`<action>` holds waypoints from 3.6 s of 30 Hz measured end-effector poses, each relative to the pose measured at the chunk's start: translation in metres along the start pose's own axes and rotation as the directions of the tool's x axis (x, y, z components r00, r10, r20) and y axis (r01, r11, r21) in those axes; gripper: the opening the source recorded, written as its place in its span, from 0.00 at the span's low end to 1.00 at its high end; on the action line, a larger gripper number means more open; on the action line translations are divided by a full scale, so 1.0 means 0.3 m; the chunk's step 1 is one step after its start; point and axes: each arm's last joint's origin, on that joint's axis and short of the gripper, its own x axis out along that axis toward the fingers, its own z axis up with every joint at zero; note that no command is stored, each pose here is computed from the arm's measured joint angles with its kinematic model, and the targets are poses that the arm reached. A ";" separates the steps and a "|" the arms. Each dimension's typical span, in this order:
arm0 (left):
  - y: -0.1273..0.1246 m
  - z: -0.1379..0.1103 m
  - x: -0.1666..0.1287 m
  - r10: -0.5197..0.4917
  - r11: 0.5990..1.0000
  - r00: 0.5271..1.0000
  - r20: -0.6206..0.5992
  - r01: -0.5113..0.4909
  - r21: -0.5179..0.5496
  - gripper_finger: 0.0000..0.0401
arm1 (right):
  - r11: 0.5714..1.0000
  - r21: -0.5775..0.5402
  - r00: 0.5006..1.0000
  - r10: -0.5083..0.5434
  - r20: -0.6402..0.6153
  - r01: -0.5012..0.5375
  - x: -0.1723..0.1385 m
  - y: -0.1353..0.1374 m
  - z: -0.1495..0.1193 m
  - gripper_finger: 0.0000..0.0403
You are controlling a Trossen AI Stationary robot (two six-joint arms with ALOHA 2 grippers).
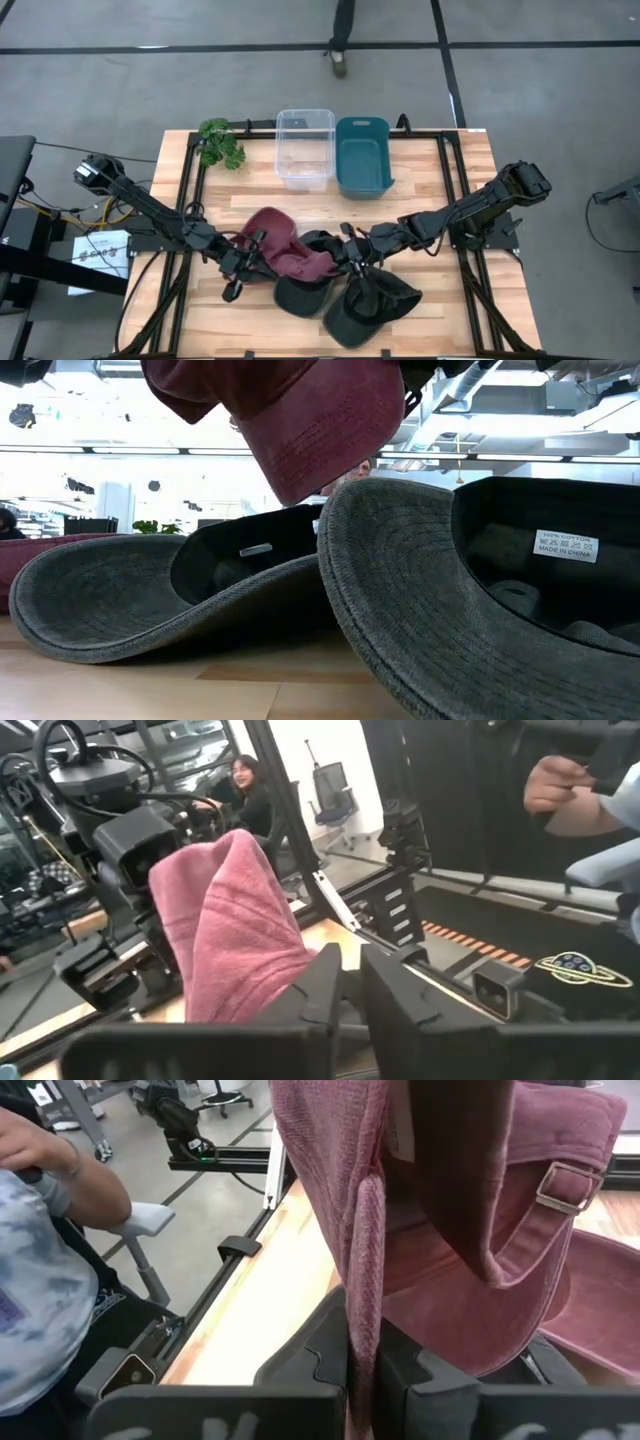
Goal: Pick & Place hat
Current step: Put the right red cap into the blue bin
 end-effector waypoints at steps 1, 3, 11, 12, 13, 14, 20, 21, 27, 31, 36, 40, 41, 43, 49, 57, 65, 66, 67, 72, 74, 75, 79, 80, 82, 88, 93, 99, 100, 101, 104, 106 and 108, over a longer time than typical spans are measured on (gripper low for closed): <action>0.000 0.000 0.000 0.003 1.000 1.000 -0.001 -0.003 0.007 0.13 | 1.000 0.001 1.000 0.000 -0.006 0.000 0.000 0.000 -0.002 0.01; 0.000 0.000 0.000 0.002 1.000 1.000 -0.002 -0.002 0.023 0.18 | 1.000 0.001 1.000 -0.005 -0.019 0.005 0.000 0.000 -0.006 0.01; 0.005 -0.008 -0.001 0.071 0.995 0.996 -0.046 -0.068 0.068 0.33 | 0.999 0.006 0.998 -0.047 -0.051 0.047 0.000 0.000 -0.017 0.01; 0.006 -0.010 -0.001 0.085 0.993 0.995 -0.055 -0.080 0.083 0.34 | 0.999 0.006 0.997 -0.046 -0.054 0.047 0.000 0.001 -0.019 0.01; 0.005 -0.011 -0.001 0.092 0.991 0.994 -0.064 -0.085 0.104 0.34 | 0.999 0.006 0.997 -0.047 -0.060 0.048 0.000 0.001 -0.020 0.01; 0.002 -0.013 -0.002 0.101 0.988 0.992 -0.075 -0.091 0.125 0.35 | 0.999 0.006 0.997 -0.050 -0.065 0.050 -0.001 0.000 -0.022 0.01; -0.017 -0.009 -0.006 0.175 0.965 0.978 -0.112 -0.148 0.218 0.36 | 0.998 0.004 0.995 -0.069 -0.069 0.070 -0.001 -0.001 -0.024 0.01; -0.018 -0.009 -0.006 0.186 0.961 0.976 -0.117 -0.156 0.227 0.35 | 0.998 0.005 0.995 -0.069 -0.068 0.070 -0.001 -0.001 -0.023 0.01; -0.010 -0.012 -0.009 0.279 0.937 0.948 -0.152 -0.234 0.259 0.35 | 0.998 0.020 0.996 -0.063 -0.065 0.065 0.000 0.006 -0.023 0.01; -0.008 -0.013 -0.010 0.307 0.928 0.938 -0.162 -0.257 0.269 0.35 | 0.999 0.016 0.997 -0.051 -0.060 0.052 0.000 0.020 -0.022 0.01; -0.004 -0.014 -0.012 0.348 0.915 0.921 -0.177 -0.292 0.278 0.35 | 0.999 0.009 0.998 -0.034 -0.057 0.034 0.000 0.041 -0.022 0.01; -0.003 -0.015 -0.012 0.357 0.912 0.917 -0.180 -0.301 0.280 0.35 | 1.000 0.005 0.998 -0.024 -0.057 0.024 0.000 0.052 -0.023 0.01; -0.003 -0.015 -0.012 0.357 0.912 0.916 -0.180 -0.301 0.280 0.35 | 1.000 0.004 0.998 -0.022 -0.057 0.022 0.000 0.055 -0.023 0.01; -0.003 -0.015 -0.012 0.357 0.912 0.916 -0.180 -0.301 0.277 0.35 | 1.000 0.003 0.998 -0.020 -0.053 0.020 0.000 0.057 -0.022 0.01; -0.003 -0.015 -0.012 0.357 0.918 0.917 -0.179 -0.309 0.247 0.35 | 1.000 -0.017 0.999 -0.018 -0.029 0.017 0.001 0.057 -0.014 0.01; 0.000 0.003 -0.010 0.341 0.938 0.932 -0.122 -0.328 0.114 0.31 | 0.999 -0.006 0.999 -0.039 -0.026 0.038 0.001 0.030 -0.012 0.03; 0.002 0.011 -0.010 0.341 0.940 0.935 -0.097 -0.340 0.028 0.03 | 0.997 0.032 0.997 -0.072 -0.028 0.073 0.000 0.003 -0.011 0.09; 0.002 0.012 -0.010 0.331 0.944 0.939 -0.091 -0.331 0.017 0.03 | 0.995 0.046 0.996 -0.086 -0.031 0.088 0.000 0.001 -0.012 0.10; 0.001 0.013 -0.010 0.313 0.950 0.946 -0.083 -0.313 0.011 0.03 | 0.993 0.054 0.994 -0.105 -0.038 0.107 -0.001 -0.003 -0.015 0.12; -0.005 0.032 -0.012 0.182 0.982 0.983 0.002 -0.182 -0.050 0.02 | 0.980 0.079 0.982 -0.177 -0.065 0.181 -0.003 -0.020 -0.024 0.22; -0.004 0.043 -0.018 0.147 0.986 0.989 0.031 -0.144 -0.082 0.02 | 0.977 0.098 0.980 -0.185 -0.072 0.191 -0.003 -0.027 -0.026 0.27; -0.004 0.049 -0.022 0.132 0.987 0.990 0.046 -0.127 -0.099 0.02 | 0.975 0.106 0.979 -0.189 -0.073 0.196 -0.003 -0.032 -0.026 0.30; -0.004 0.066 -0.034 0.061 0.986 0.994 0.090 -0.047 -0.158 0.02 | 0.970 0.113 0.975 -0.210 -0.075 0.218 -0.005 -0.052 -0.025 0.39; -0.004 0.069 -0.037 0.048 0.985 0.994 0.098 -0.031 -0.170 0.02 | 0.968 0.114 0.973 -0.218 -0.075 0.226 -0.006 -0.058 -0.025 0.41; -0.005 0.073 -0.040 0.024 0.982 0.994 0.111 -0.002 -0.190 0.02 | 0.961 0.115 0.967 -0.244 -0.073 0.251 -0.007 -0.066 -0.025 0.44; 0.007 0.066 -0.054 -0.005 0.959 0.998 0.070 0.024 -0.282 0.02 | 0.963 0.022 0.963 -0.270 0.000 0.269 -0.007 -0.076 0.000 0.45; 0.040 0.040 -0.061 -0.029 0.939 1.000 0.012 0.031 -0.342 0.02 | 0.958 -0.103 0.951 -0.246 0.185 0.268 -0.010 -0.061 0.059 0.43; 0.076 -0.003 -0.045 -0.096 0.912 0.995 -0.013 0.083 -0.401 0.02 | 0.964 -0.190 0.964 -0.142 0.227 0.187 -0.012 -0.059 0.138 0.41; 0.081 -0.010 -0.041 -0.101 0.910 0.995 -0.018 0.086 -0.405 0.02 | 0.965 -0.197 0.966 -0.126 0.227 0.172 -0.011 -0.062 0.151 0.41; 0.087 -0.017 -0.039 -0.102 0.906 0.994 -0.024 0.083 -0.415 0.02 | 0.966 -0.201 0.967 -0.116 0.226 0.163 -0.011 -0.064 0.163 0.42; 0.102 -0.029 -0.037 -0.115 0.898 0.993 -0.028 0.092 -0.430 0.02 | 0.964 -0.211 0.971 -0.117 0.207 0.161 -0.014 -0.071 0.189 0.42; 0.104 -0.028 -0.037 -0.127 0.896 0.992 -0.018 0.107 -0.430 0.02 | 0.960 -0.230 0.976 -0.121 0.181 0.161 -0.014 -0.075 0.194 0.43; 0.102 -0.027 -0.037 -0.135 0.895 0.991 -0.015 0.115 -0.430 0.02 | 0.954 -0.250 0.978 -0.127 0.165 0.166 -0.016 -0.082 0.203 0.44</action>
